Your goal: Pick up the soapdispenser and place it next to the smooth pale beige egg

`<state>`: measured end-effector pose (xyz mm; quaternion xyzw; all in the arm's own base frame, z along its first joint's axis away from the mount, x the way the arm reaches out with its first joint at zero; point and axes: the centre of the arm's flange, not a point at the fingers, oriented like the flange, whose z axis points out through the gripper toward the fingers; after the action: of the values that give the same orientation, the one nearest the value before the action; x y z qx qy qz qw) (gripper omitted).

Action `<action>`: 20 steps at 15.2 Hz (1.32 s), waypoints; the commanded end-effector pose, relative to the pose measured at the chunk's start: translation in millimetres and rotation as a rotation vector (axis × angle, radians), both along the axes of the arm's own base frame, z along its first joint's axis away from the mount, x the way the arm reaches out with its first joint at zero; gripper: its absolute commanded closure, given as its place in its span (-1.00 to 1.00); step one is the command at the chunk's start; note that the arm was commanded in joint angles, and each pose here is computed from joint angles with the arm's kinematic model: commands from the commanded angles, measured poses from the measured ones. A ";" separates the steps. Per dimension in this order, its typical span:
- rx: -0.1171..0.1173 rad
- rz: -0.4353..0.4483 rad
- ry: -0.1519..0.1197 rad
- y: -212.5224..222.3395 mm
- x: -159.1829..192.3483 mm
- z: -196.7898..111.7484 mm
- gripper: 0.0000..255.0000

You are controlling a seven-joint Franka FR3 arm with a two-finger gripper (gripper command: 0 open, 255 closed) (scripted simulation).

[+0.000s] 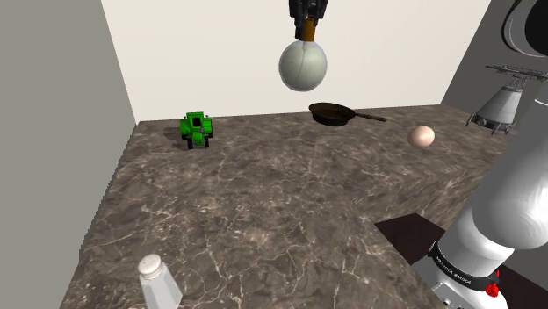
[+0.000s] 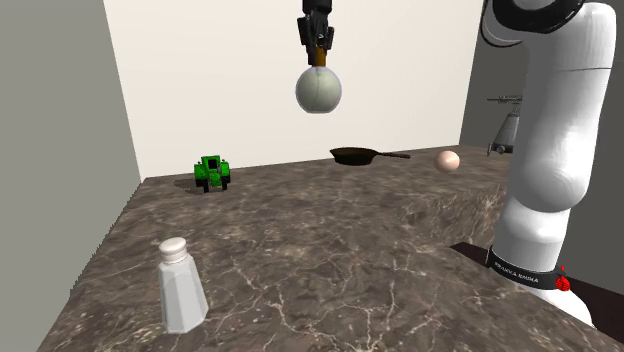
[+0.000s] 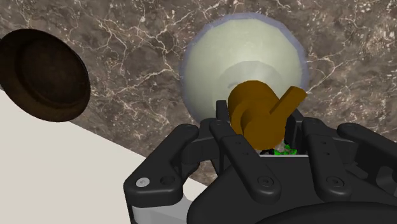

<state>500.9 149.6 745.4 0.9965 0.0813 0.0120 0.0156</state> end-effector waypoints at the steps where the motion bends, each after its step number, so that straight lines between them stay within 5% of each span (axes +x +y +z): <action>1: 0.001 0.000 0.000 -19.8 -19.0 2.0 1.00; 20: 0.001 0.000 0.000 -202.6 -190.7 3.1 1.00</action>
<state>318.7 -46.2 749.4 0.9966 0.0805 0.0121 0.0152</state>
